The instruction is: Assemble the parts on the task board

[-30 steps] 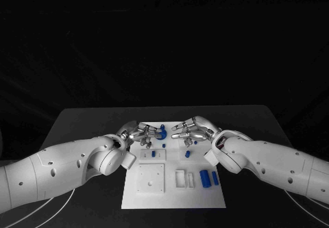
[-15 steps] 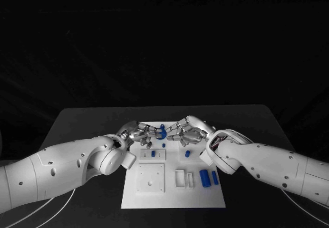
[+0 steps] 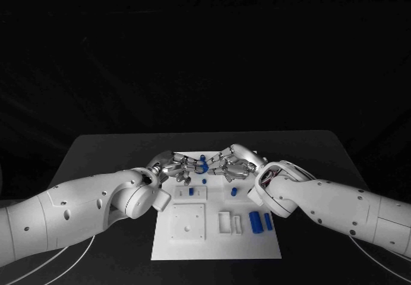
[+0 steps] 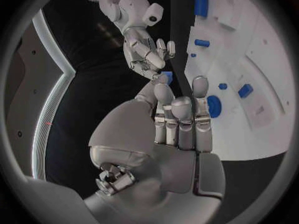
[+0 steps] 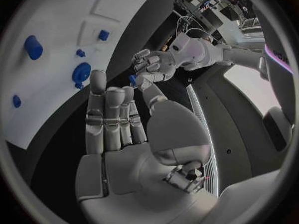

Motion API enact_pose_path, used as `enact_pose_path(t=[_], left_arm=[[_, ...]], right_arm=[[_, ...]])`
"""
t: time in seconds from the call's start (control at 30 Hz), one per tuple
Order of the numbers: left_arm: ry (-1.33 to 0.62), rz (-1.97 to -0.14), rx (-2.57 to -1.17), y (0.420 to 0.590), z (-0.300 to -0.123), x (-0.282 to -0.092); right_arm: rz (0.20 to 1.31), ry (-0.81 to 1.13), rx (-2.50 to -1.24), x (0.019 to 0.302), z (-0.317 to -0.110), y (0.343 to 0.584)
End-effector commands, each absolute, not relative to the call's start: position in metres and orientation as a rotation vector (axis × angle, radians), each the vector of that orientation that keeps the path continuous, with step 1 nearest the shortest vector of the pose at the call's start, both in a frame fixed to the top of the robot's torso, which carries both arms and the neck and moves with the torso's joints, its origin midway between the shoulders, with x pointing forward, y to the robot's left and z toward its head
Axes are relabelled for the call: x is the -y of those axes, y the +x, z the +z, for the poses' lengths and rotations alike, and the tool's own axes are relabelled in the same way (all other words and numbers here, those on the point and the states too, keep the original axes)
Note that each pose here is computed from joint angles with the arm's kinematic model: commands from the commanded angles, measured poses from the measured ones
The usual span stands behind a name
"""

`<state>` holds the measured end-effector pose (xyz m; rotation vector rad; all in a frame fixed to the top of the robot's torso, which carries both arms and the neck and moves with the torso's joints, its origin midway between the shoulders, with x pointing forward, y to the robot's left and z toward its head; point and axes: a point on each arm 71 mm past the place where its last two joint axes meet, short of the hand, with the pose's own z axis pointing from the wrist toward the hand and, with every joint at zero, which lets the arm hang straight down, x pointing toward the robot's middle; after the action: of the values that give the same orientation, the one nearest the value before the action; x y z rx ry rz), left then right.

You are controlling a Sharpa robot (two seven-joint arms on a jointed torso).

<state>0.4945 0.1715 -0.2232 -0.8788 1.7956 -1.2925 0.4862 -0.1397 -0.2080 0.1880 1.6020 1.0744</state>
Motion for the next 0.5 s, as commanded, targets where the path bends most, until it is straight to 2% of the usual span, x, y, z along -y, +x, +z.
enact_pose_path(t=[0.03, 0.5], left_arm=[[-0.874, -1.316, -1.806, 0.4933, -0.2227, -0.1681], [-0.871, -1.320, -1.808, 0.4930, -0.2226, -0.1669]], right_arm=[[1.050, 0.180, -1.608, 0.1392, -0.2086, 0.4863], [1.060, 0.169, -1.645, 0.1349, -0.2106, 0.4852]])
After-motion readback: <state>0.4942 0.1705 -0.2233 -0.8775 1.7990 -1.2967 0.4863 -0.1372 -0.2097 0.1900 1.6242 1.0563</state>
